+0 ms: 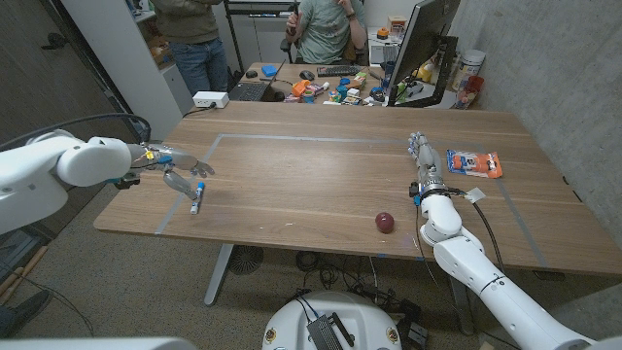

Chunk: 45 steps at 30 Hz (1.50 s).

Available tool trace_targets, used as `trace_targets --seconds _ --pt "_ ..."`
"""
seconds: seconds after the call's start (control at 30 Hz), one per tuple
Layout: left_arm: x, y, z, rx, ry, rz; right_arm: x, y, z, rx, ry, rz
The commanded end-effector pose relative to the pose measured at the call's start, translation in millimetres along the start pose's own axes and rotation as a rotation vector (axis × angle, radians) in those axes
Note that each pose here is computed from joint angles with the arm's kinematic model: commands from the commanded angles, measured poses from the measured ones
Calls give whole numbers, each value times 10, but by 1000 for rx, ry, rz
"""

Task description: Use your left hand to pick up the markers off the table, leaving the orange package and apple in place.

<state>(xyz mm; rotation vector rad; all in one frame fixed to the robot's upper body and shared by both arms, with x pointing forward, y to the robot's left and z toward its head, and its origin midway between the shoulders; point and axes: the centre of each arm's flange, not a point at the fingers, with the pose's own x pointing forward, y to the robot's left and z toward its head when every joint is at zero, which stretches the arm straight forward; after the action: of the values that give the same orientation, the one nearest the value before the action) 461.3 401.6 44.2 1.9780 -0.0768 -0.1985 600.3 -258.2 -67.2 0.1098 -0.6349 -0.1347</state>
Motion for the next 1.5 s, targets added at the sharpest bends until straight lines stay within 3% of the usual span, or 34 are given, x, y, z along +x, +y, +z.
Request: trace_targets --seconds 0.03,0.37,0.63,0.77,0.9,1.23,1.5 --pt "84 17 -79 278 20 -8 -32 105 22 0 -15 -54" --pt "420 190 63 462 -90 90 -134 157 33 0 -39 -129" --pt "558 235 243 516 -189 55 -195 174 56 -13 -40 -186" --pt "543 225 303 534 -220 14 -194 172 61 -22 -26 -210" --pt "482 190 286 489 -239 -80 -169 172 77 -34 -24 -223" --pt "206 -15 132 464 -197 -159 -126 209 82 -50 -8 -238" --pt "135 -256 -51 427 -147 -156 -168 281 107 -70 -12 -233"
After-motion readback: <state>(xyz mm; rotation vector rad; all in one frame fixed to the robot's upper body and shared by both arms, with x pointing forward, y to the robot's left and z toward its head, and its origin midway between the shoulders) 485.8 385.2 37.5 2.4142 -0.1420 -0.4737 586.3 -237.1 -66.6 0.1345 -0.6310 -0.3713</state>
